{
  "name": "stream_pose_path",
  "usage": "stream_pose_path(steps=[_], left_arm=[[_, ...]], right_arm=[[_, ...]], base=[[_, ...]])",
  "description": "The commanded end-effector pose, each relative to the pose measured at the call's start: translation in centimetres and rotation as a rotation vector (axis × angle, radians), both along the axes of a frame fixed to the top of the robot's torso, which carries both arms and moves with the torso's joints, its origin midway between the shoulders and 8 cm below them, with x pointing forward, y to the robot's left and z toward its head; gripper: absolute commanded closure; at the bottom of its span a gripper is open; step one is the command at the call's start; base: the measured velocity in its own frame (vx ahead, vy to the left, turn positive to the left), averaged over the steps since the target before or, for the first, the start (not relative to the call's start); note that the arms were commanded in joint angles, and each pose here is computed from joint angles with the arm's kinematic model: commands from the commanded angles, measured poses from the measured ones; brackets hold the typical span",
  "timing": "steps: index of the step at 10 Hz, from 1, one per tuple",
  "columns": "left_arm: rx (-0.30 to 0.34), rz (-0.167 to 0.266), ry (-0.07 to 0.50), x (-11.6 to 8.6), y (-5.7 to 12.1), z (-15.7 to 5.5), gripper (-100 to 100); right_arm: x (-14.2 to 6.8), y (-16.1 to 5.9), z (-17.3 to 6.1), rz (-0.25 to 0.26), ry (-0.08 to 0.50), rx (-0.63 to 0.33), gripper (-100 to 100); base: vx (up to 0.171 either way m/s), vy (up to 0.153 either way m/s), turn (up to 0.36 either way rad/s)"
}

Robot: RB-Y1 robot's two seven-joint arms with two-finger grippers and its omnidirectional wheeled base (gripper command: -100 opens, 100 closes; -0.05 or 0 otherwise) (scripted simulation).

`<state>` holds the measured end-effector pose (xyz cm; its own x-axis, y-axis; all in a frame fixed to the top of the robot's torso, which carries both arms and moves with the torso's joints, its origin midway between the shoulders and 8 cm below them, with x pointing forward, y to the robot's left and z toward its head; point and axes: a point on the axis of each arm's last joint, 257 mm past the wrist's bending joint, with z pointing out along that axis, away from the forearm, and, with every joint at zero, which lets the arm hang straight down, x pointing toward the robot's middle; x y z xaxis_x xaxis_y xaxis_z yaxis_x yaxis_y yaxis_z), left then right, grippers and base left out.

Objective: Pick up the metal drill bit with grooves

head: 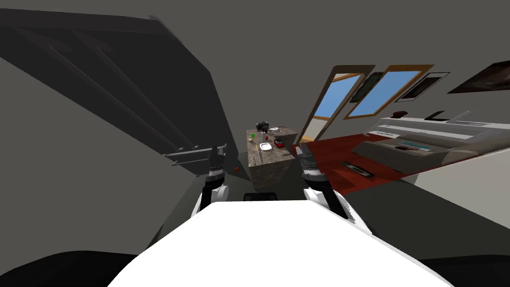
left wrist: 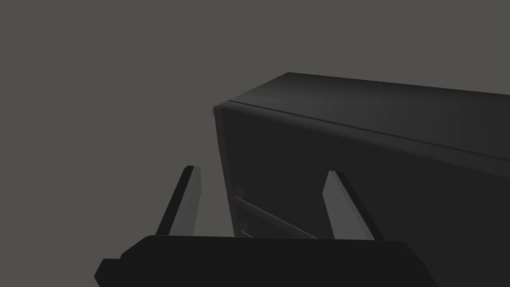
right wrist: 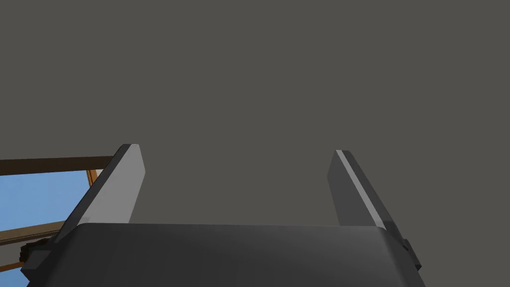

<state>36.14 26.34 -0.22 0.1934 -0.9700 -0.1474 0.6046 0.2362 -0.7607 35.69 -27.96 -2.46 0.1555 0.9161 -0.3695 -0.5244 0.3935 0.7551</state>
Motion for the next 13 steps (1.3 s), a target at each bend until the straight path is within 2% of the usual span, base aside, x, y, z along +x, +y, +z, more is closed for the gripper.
stream_pose_path(steps=[1, 4, 5, 6, 7, 8, 9, 12, 13], left_arm=[[0.000, 0.000, 0.000, 0.0, 0.0, 0.0, 0], [0.000, 0.000, 0.000, 0.0, 0.0, 0.0, 0], [0.000, 0.000, 0.000, 0.0, 0.0, 0.0, 0], [0.000, 0.000, 0.000, 0.0, 0.0, 0.0, 0], [0.000, 0.000, 0.000, 0.0, 0.0, 0.0, 0], [0.000, 0.000, 0.000, 0.0, 0.0, 0.0, 0], [0.000, 0.000, 0.000, 0.0, 0.0, 0.0, 0], [0.000, 0.000, 0.000, 0.0, 0.0, 0.0, 0], [0.000, 0.000, 0.000, 0.0, 0.0, 0.0, 0]], right_arm=[[0.0, 0.3, -0.2, 0.017, 0.008, -0.046, -100], [0.1, 0.7, -1.5, 0.047, 0.033, -0.156, -100], [0.1, 0.8, -1.5, 0.052, 0.035, -0.165, -100], [0.2, 1.0, -2.2, 0.067, 0.049, -0.219, -100], [0.2, 1.0, -2.2, 0.072, 0.050, -0.227, -100], [0.2, 1.2, -3.1, 0.087, 0.065, -0.282, -100], [0.2, 1.3, -3.1, 0.093, 0.067, -0.291, -100], [0.2, 1.5, -5.1, 0.132, 0.103, -0.412, -100], [0.2, 1.6, -5.1, 0.138, 0.104, -0.423, -100]], base=[[-0.056, -0.027, 0.090], [-0.056, -0.024, 0.146], [-0.051, -0.035, 0.080], [-0.055, -0.031, 0.184], [-0.047, -0.026, 0.087], [-0.047, -0.028, 0.196], [-0.046, -0.034, 0.090], [-0.054, -0.034, 0.173], [-0.039, -0.026, 0.090]])
